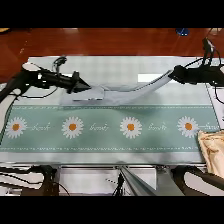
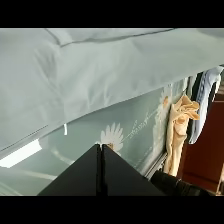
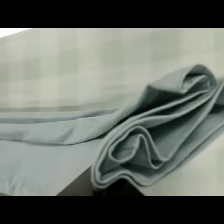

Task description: Fold the shirts.

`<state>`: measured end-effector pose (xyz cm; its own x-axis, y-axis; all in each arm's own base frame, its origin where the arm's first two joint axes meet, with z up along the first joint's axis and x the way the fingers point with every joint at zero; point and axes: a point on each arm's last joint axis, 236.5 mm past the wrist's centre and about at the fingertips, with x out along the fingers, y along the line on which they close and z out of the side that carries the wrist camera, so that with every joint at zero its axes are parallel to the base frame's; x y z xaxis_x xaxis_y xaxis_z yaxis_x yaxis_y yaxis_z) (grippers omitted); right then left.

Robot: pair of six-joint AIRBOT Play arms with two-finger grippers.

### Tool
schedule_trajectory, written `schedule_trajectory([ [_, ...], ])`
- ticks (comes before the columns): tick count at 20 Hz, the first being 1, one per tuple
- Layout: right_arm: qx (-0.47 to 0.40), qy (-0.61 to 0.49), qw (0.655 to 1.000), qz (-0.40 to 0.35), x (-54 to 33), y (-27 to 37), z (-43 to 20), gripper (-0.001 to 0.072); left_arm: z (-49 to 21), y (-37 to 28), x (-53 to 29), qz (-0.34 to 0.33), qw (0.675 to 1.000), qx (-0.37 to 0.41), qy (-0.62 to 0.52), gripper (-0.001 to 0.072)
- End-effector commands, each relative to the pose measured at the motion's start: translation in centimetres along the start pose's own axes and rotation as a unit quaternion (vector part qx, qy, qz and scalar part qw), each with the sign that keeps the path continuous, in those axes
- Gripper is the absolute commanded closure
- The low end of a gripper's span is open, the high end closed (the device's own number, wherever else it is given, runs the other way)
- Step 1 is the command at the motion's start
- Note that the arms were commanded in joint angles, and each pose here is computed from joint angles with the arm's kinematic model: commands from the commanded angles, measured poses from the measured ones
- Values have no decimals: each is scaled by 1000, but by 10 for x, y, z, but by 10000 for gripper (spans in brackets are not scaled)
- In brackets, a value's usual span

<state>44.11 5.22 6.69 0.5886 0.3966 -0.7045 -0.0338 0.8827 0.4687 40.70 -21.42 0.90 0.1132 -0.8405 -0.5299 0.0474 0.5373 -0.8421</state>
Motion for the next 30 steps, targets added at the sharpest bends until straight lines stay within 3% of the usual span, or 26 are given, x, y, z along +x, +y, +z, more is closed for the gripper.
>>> schedule_trajectory([
  [1, -49, -14, 999, 15, -31, 38, -1, 686, -21, -21, 38, 3, 1000, 8, 28, 688],
  [10, -91, -36, 994, 52, -91, 100, -17, 686, -77, -47, 110, 15, 996, 12, 88, 688],
  [21, -98, -13, 994, 53, -120, 110, -42, 686, -133, -58, 200, 23, 994, -14, 107, 689],
  [25, -106, -15, 993, 40, -119, 103, -40, 686, -93, -60, 161, 7, 997, -2, 74, 690],
  [30, -111, -26, 990, 88, -100, 128, -31, 686, -2, -82, 29, 5, 996, 44, -71, 690],
])
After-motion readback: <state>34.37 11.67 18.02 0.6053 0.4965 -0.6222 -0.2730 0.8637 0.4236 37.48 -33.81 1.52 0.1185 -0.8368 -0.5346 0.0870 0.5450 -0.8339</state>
